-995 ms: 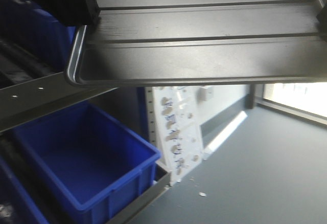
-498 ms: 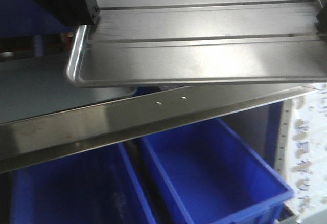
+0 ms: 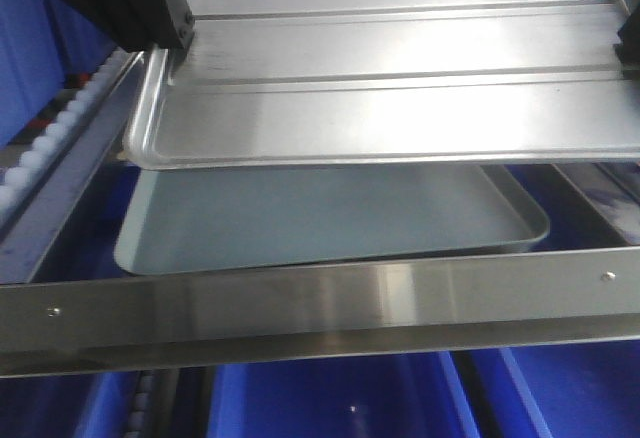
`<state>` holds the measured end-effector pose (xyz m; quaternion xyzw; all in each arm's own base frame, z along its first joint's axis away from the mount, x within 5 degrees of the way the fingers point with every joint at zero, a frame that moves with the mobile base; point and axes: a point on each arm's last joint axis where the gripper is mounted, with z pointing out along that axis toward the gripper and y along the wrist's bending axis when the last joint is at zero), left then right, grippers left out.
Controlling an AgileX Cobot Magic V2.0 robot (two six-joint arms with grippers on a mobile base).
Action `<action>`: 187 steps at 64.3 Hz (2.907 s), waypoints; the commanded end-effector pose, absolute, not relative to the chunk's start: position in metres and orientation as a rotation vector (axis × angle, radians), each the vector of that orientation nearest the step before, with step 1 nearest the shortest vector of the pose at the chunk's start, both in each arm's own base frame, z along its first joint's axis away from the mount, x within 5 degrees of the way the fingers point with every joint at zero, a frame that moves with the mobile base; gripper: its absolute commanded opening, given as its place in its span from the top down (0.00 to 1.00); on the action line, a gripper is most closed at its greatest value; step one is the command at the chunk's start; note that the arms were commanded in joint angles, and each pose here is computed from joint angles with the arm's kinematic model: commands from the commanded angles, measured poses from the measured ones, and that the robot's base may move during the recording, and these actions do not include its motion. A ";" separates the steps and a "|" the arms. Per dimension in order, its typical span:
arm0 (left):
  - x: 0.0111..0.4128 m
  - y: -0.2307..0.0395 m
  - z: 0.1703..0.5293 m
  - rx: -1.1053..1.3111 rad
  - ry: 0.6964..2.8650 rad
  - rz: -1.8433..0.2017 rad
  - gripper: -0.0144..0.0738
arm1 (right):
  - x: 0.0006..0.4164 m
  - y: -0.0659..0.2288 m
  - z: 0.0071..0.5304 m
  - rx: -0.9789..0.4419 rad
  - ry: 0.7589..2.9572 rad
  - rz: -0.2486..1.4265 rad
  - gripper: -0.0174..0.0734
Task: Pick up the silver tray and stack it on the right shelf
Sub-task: 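Carry the silver tray over the grey-blue tray on the shelf, then lower the silver tray into the grey-blue tray and open both grippers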
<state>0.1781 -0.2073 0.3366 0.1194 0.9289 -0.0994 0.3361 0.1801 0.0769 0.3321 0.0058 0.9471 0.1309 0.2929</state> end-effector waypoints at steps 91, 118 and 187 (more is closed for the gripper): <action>0.183 -0.198 0.356 0.331 2.314 -0.248 0.95 | 0.185 0.071 0.352 -0.020 2.371 0.306 0.74; 0.237 -0.189 0.351 0.223 2.203 -0.331 0.95 | 0.239 0.085 0.362 -0.049 2.430 0.160 0.74; 0.325 -0.237 0.250 0.305 2.375 -0.166 0.94 | 0.343 0.084 0.271 -0.006 2.563 0.052 0.58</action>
